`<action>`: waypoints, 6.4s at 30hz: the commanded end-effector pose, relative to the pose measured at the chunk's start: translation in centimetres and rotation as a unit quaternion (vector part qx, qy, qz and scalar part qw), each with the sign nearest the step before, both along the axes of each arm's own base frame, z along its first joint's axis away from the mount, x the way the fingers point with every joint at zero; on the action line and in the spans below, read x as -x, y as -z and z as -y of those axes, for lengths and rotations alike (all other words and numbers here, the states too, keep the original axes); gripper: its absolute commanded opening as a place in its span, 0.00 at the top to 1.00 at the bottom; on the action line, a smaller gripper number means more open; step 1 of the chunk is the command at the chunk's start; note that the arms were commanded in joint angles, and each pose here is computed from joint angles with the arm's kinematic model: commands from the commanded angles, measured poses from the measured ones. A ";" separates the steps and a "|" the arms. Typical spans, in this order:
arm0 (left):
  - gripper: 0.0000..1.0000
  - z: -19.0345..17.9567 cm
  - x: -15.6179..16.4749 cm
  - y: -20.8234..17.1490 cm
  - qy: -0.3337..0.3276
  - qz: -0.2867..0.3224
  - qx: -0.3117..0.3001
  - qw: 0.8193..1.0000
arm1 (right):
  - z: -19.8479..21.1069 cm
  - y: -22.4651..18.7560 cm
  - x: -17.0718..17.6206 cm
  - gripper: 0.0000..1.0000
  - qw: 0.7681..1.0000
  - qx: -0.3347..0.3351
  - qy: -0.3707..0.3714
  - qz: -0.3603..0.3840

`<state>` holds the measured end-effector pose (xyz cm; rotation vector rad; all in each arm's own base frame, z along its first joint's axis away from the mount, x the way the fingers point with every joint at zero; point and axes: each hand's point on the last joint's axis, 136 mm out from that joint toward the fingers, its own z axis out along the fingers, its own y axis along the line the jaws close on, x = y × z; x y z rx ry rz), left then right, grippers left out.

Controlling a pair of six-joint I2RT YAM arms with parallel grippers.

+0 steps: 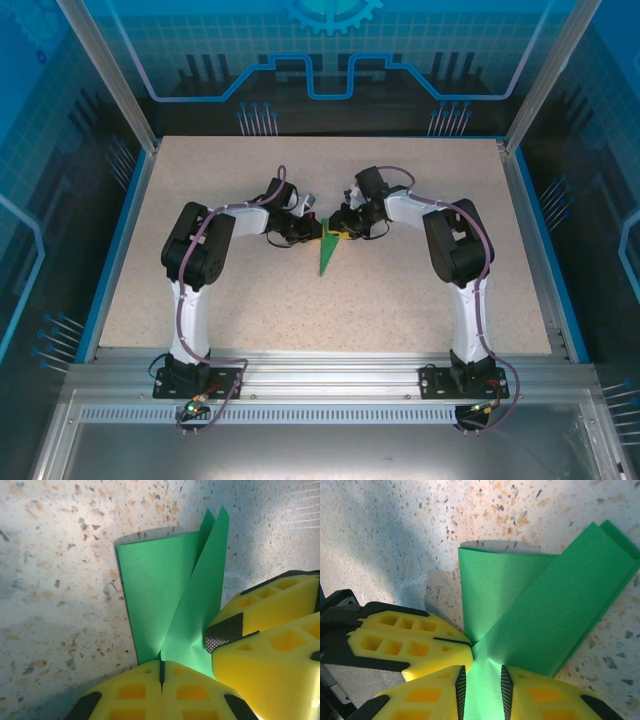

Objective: Fold a paper plane with a square sheet of paper (fold left side to right side)
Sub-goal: Fold the wing for the fifth time at the center of the table.

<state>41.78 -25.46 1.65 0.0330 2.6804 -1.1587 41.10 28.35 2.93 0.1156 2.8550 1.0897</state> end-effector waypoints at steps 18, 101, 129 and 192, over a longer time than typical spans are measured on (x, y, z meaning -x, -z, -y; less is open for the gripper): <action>1.00 -0.8 0.9 2.4 -0.011 -0.021 -0.046 0.999 | 1.0 3.9 1.2 0.72 0.997 0.056 -0.007 -0.045; 0.80 2.1 11.7 2.5 0.054 -0.048 -0.035 0.997 | 1.0 4.5 1.5 0.72 0.997 0.057 -0.012 -0.054; 0.86 1.5 19.6 4.1 0.101 -0.090 -0.085 0.987 | 1.4 5.0 1.6 0.72 0.996 0.068 -0.010 -0.064; 0.84 2.2 13.1 2.8 0.058 -0.058 -0.100 0.992 | 0.3 -1.9 0.0 0.75 1.000 0.012 -0.023 0.005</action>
